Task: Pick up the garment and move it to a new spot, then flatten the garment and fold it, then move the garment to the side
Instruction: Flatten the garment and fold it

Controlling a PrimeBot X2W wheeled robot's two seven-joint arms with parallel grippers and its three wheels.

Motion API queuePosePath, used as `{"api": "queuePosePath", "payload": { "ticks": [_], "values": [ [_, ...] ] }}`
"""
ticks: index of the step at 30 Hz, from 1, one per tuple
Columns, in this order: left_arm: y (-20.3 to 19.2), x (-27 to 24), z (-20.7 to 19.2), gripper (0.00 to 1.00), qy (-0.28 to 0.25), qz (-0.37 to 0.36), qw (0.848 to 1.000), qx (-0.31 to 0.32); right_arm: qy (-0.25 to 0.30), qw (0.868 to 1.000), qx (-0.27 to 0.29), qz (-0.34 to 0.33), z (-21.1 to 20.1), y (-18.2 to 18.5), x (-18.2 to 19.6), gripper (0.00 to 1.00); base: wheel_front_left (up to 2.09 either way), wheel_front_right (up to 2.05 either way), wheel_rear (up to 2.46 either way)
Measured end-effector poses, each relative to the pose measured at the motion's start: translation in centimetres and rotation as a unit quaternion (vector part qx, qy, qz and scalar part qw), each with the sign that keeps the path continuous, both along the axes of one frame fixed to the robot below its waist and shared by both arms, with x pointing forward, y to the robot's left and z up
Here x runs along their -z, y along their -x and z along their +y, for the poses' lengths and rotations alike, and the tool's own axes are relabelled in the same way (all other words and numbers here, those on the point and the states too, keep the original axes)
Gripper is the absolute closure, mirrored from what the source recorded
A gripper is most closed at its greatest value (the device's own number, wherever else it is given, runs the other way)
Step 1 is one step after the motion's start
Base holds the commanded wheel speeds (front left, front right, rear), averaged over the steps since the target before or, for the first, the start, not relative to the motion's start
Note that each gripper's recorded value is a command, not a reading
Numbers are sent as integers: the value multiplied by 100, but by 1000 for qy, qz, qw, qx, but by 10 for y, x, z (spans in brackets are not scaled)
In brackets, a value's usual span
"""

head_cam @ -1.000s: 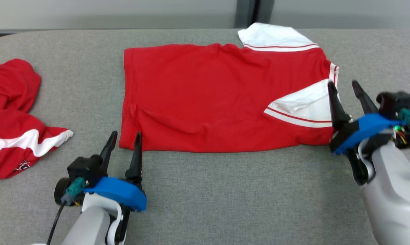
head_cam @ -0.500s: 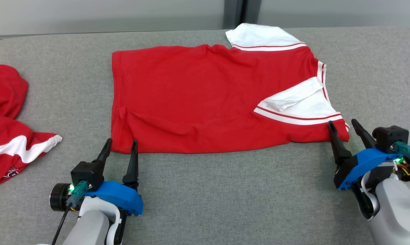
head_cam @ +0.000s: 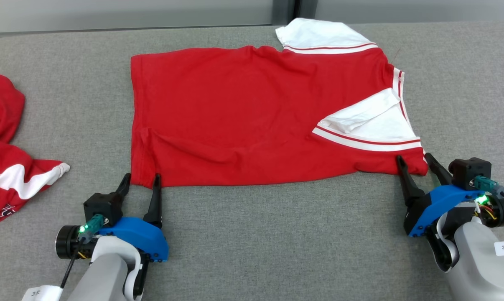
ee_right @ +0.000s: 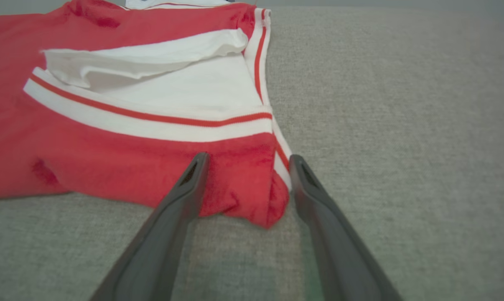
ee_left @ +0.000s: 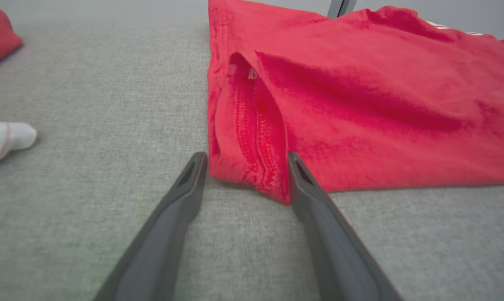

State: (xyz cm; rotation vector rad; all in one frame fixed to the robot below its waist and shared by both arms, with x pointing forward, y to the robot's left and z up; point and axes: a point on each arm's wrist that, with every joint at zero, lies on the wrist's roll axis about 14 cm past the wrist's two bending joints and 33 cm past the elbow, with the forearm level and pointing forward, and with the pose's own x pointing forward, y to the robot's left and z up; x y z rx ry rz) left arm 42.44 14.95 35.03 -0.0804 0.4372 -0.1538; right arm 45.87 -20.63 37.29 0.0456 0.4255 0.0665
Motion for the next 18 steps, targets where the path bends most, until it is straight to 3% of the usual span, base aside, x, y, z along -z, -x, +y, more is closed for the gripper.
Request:
{"api": "queuePosePath", "payload": {
  "ticks": [1, 2, 3, 4, 12, 18],
  "values": [
    [0, 1, 0, 9, 11, 3, 1000, -3, -2, 1000, 1, 4, 1, 0, 2, 6, 0, 0, 0],
    [1, 1, -1, 64, 18, 5, 1000, -4, -4, 1000, 2, 6, 2, 0, 2, 70, 0, 0, 0],
    [2, 2, -1, 93, 20, 6, 1000, -4, -7, 1000, 4, 5, 2, -1, 2, 100, 0, 0, 0],
    [2, 2, -2, 100, 23, 7, 1000, -4, -9, 1000, 4, 5, 3, -1, 1, 100, 0, 0, 0],
    [5, -17, 2, 100, 44, -16, 999, -21, -28, 999, 15, -28, 6, -1, -17, 100, 0, 0, 0],
    [30, -26, 3, 100, 63, -27, 997, -36, -45, 997, 23, -50, 4, 25, -29, 100, 0, 0, 0]
  ]
}}
